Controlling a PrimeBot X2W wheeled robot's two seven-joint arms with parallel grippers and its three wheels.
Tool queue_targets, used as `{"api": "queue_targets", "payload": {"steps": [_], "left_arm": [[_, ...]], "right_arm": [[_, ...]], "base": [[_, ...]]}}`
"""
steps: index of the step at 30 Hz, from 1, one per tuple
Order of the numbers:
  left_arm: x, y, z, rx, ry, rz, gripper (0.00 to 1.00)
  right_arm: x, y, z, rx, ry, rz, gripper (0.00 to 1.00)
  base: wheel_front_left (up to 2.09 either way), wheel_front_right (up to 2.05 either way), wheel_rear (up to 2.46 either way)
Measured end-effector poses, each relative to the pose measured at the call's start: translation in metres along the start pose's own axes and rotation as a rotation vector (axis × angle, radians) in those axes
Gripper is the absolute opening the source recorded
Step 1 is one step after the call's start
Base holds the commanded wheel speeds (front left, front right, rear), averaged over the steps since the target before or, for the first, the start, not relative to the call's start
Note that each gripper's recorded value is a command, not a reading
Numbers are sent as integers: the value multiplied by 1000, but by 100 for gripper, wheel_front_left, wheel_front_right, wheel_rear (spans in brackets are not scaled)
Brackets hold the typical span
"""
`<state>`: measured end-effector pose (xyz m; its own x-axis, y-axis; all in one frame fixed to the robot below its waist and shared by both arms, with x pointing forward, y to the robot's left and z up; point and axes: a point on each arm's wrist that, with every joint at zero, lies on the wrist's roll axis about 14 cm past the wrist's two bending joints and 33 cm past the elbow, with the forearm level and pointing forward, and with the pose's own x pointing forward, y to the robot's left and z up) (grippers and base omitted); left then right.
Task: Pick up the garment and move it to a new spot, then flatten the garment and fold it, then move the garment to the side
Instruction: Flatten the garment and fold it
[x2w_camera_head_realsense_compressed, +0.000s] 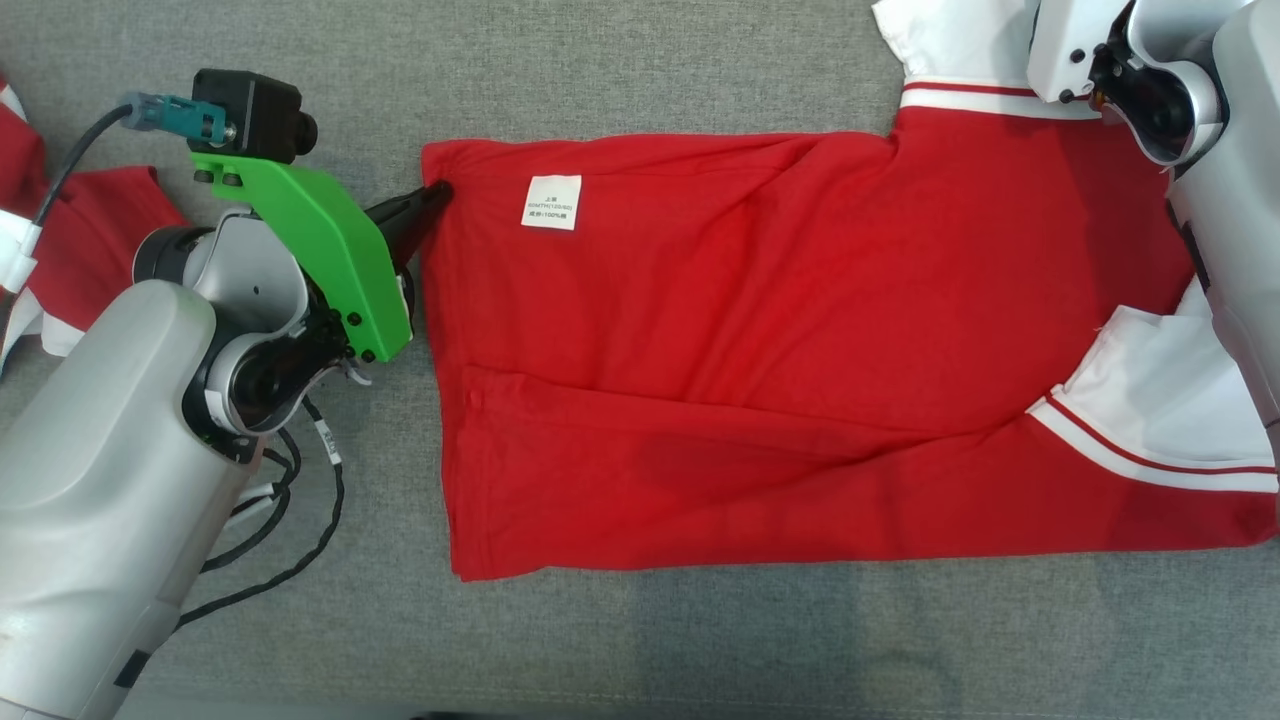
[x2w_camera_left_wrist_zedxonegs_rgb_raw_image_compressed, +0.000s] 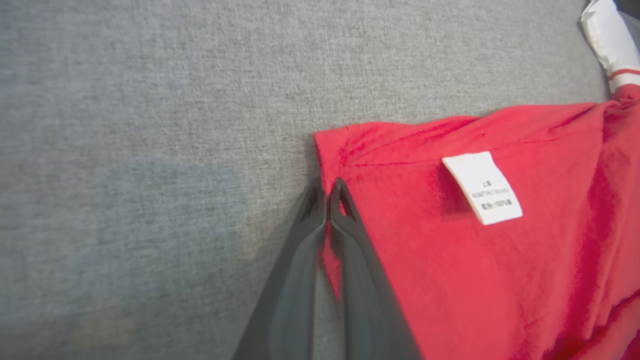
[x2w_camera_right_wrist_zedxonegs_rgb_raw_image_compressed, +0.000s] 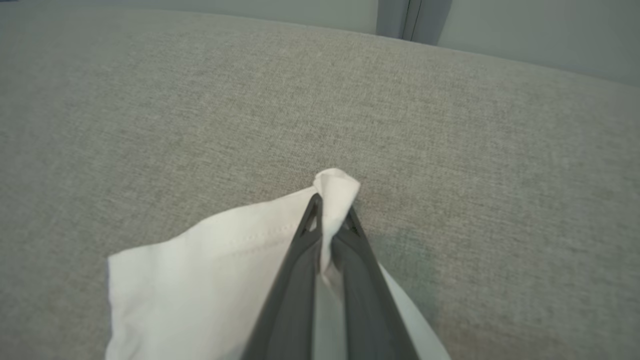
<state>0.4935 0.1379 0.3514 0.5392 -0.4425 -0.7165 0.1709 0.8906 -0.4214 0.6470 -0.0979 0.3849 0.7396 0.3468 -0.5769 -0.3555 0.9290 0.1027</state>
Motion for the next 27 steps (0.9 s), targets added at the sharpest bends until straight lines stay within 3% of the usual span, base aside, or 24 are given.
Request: {"api": "queue_targets", "payload": {"steps": [7,13,18,27], "left_arm": [[-3,-22,16,-11,-98,-70,0],[-21,-36,33,-4,-253,-103,0],[-40,-43,27,4,-322,-113,0],[-77,-60,12,-32,-410,-141,0]], "right_arm": [[-24,-5,39,57,-156,27,0],[-70,-17,64,111,-330,69,0],[-117,-23,47,158,-388,101,0],[-188,-16,-7,216,-370,113,0]], "base": [[0,0,0],[0,0,0],[0,0,0],[0,0,0]]}}
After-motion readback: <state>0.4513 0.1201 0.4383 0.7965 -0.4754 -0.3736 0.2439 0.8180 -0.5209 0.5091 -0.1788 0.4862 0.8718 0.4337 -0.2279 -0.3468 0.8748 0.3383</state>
